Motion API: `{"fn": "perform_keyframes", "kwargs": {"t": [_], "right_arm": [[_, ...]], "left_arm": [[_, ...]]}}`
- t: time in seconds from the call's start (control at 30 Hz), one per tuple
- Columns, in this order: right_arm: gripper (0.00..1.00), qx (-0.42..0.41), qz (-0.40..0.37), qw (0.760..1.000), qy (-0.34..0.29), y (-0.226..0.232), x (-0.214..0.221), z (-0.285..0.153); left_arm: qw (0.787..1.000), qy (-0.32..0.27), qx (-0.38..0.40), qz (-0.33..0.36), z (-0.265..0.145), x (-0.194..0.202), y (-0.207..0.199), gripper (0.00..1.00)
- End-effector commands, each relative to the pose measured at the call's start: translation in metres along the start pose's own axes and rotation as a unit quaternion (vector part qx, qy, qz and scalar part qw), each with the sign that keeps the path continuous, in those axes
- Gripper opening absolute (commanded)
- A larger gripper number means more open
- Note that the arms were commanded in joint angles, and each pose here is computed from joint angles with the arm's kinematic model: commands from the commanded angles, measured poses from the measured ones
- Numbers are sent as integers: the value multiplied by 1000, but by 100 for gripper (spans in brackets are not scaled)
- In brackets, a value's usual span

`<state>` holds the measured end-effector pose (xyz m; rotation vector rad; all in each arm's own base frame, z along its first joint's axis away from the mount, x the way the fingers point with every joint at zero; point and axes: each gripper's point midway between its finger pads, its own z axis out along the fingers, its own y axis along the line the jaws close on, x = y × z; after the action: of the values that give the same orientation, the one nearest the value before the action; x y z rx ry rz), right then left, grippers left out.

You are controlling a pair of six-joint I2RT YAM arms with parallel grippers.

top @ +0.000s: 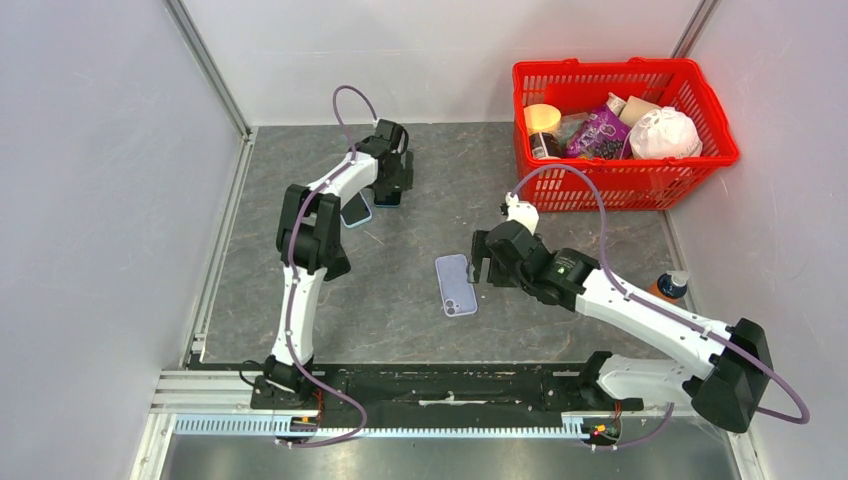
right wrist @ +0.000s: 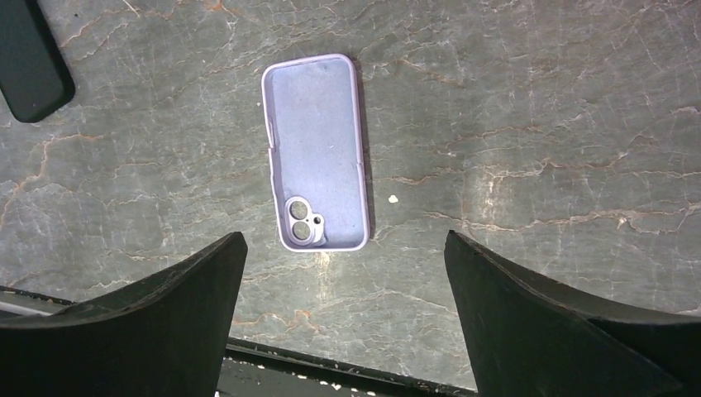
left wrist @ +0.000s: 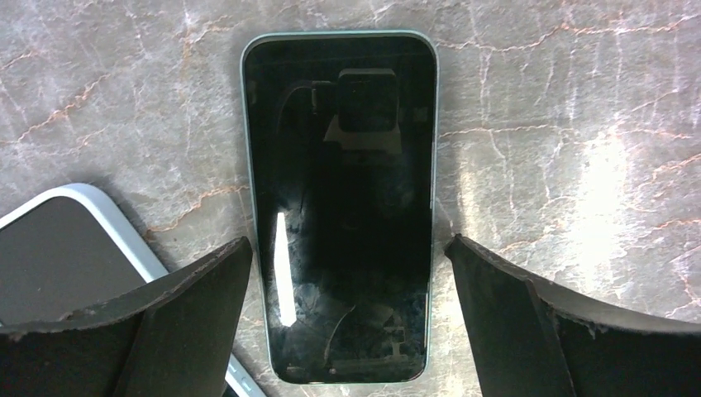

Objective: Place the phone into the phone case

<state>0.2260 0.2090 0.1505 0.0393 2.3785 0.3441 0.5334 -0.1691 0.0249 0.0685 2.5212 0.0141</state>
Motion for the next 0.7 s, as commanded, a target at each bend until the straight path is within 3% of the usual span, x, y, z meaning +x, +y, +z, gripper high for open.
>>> {"fn": "perform_keyframes", "kwargs": {"t": [0.0,0.33,0.47,0.67], "right_arm": [[97,-16,10,1000,-23,12,-24,-3],[97,-27,47,999,1,11,-44,33],[97,-31,61,997,23,10,-49,54],[97,-56,67,995,42,28,-56,81]], "left_arm": [[999,27,12,21,9,13,-5,93],[997,54,43,-16,-9,39,-17,31],[994,54,81,-51,-32,51,-28,25],[987,54,130,-84,-71,95,-53,24]]}}
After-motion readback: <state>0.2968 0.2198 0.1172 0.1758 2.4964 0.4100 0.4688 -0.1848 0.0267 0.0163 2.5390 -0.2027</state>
